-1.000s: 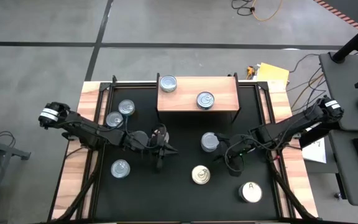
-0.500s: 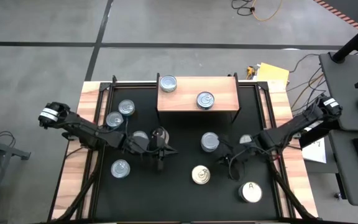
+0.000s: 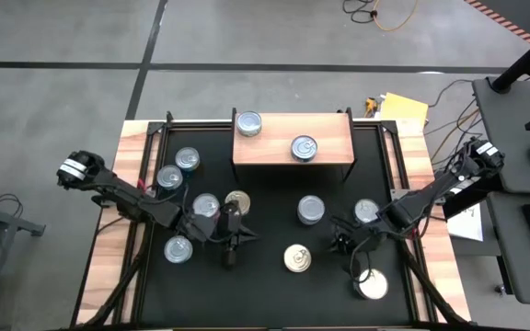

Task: Stack canned seafood by type on shelf
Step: Put the blue pink tuna can on the shelf

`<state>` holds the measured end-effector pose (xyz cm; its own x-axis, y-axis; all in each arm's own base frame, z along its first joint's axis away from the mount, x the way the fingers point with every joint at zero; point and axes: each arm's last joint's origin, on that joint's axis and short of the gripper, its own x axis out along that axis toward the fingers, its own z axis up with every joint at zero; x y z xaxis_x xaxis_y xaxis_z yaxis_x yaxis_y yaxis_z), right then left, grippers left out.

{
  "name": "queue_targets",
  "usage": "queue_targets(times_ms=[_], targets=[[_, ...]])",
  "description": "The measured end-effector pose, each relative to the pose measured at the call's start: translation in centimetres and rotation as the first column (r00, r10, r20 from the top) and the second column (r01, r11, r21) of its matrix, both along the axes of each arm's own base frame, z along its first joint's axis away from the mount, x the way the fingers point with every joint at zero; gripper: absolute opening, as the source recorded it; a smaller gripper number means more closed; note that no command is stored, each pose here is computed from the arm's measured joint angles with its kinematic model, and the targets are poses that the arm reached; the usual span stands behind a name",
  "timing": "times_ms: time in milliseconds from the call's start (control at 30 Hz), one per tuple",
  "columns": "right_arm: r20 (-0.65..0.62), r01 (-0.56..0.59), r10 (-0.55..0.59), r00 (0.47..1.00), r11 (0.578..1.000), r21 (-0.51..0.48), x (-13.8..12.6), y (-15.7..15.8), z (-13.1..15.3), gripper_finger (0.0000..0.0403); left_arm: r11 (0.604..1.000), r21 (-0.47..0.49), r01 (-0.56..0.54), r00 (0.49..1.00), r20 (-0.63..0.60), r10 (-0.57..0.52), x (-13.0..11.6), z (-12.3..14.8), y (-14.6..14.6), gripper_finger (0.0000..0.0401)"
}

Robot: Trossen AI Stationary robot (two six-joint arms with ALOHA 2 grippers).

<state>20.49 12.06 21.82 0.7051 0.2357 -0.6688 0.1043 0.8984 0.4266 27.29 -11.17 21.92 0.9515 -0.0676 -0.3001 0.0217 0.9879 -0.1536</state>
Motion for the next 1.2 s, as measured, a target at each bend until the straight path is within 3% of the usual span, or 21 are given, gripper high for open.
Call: queue_targets(times_ms=[167,367,700,1000,1200], targets=[[-0.093,0.125,-0.119,0.988,0.99,0.064,-0.5,-0.2,-0.5,0.0009,0.999,0.011,-0.032,0.999,0.025,0.031,0.0,-0.2,-0.9,0.0],[-0.271,0.292,-0.254,0.928,0.951,0.106,-1.4,-0.7,-1.3,0.0009,1.0,0.003,-0.03,0.999,0.035,0.03,1.2,-2.1,-1.6,0.0],[-0.388,0.346,-0.277,0.879,0.93,0.119,-2.0,-0.9,-1.8,0.0009,1.0,-0.012,-0.024,0.993,0.118,0.025,2.7,-4.2,-2.3,0.0],[-0.382,0.367,-0.309,0.871,0.926,0.09,-2.1,-1.0,-1.9,0.0009,1.0,-0.008,-0.027,0.993,0.115,0.028,3.5,-5.9,-2.6,0.0],[-0.411,0.402,-0.363,0.836,0.916,0.009,-2.5,-1.3,-1.1,0.0009,0.998,0.068,-0.012,0.992,0.129,0.003,4.6,-5.5,-3.1,0.0]])
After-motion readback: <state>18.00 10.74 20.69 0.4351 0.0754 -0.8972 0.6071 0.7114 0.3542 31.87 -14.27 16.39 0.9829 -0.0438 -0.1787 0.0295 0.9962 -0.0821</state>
